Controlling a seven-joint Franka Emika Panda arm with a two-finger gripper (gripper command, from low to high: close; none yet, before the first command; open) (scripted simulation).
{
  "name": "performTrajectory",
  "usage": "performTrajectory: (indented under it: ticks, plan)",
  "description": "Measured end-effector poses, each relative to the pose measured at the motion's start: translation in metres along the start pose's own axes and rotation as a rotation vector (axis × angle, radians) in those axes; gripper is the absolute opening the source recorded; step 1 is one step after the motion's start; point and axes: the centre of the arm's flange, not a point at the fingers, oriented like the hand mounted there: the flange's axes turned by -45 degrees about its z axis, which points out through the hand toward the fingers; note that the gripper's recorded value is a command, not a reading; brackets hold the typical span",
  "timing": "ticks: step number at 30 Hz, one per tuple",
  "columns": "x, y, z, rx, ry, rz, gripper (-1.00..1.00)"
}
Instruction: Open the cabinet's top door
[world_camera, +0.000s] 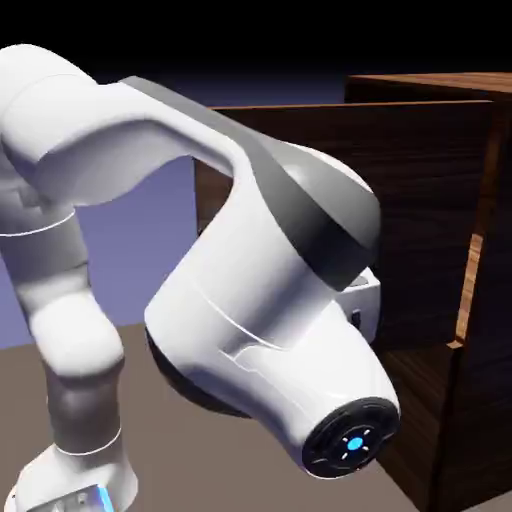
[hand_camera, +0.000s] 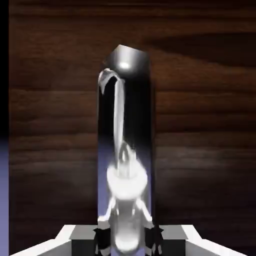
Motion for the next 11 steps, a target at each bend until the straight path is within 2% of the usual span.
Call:
performTrajectory:
  ticks: [11]
  plan:
    - [0.000,0.019,-0.034,0.117,0.001,0.000,-1.00]
